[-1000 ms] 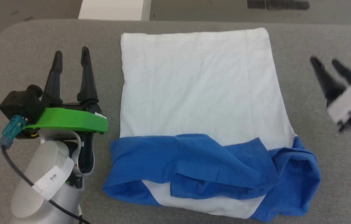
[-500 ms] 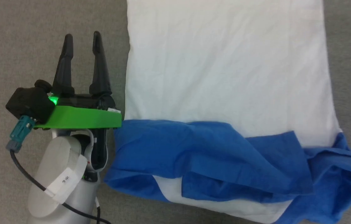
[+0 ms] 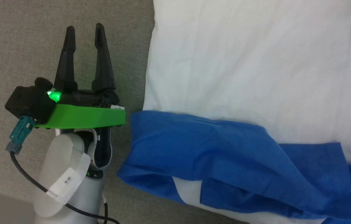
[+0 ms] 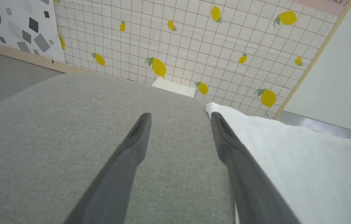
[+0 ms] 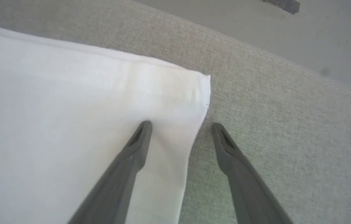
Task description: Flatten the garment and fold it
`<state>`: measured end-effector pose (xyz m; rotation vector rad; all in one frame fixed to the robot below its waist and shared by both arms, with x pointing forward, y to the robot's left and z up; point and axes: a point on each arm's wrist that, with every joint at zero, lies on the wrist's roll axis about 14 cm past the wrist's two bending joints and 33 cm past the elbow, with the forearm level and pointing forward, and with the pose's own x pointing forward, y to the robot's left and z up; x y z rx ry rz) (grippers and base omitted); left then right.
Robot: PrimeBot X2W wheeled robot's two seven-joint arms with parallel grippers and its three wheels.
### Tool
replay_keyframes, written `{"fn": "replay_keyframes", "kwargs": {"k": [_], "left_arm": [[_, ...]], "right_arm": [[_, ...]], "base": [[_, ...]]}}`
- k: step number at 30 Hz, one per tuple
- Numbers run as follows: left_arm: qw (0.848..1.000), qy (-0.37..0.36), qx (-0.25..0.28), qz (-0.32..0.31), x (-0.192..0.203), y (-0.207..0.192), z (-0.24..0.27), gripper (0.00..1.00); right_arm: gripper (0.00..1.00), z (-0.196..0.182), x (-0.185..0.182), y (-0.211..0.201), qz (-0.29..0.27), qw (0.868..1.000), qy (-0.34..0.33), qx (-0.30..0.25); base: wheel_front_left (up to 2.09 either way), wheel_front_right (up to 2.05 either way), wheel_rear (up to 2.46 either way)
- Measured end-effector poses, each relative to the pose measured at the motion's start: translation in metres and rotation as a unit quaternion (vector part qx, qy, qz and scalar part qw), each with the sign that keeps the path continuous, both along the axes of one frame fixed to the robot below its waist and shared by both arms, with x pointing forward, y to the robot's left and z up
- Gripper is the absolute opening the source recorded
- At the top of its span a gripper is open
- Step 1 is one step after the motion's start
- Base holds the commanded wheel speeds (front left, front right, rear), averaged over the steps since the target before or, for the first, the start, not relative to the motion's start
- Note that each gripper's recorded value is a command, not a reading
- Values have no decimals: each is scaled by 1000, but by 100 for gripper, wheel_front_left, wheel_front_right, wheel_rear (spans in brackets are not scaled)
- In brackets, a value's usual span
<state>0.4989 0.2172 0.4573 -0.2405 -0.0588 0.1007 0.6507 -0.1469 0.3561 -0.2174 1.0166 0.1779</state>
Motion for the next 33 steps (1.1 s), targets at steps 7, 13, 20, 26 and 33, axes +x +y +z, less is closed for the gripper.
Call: {"fn": "replay_keyframes", "kwargs": {"k": [7, 13, 20, 26, 33], "left_arm": [[1000, 13, 6, 5, -2, 5, -10, 100], [999, 24, 1, -23, 10, -3, -12, 100], [994, 48, 21, -98, 76, -15, 25, 100], [980, 129, 26, -147, 126, -32, 36, 100], [935, 311, 31, -167, 144, -47, -16, 100]], "right_arm": [[0, -1, 2, 4, 4, 1000, 16, 12], [0, 13, 3, 6, 3, 999, -9, 37], [0, 42, 1, 7, 23, 997, -55, 47], [0, 58, -8, 7, 34, 995, -70, 65], [0, 54, -19, 5, 53, 995, -64, 64]], "base": [[0, 0, 0], [0, 0, 0], [0, 0, 0], [0, 0, 0], [0, 0, 0]]}}
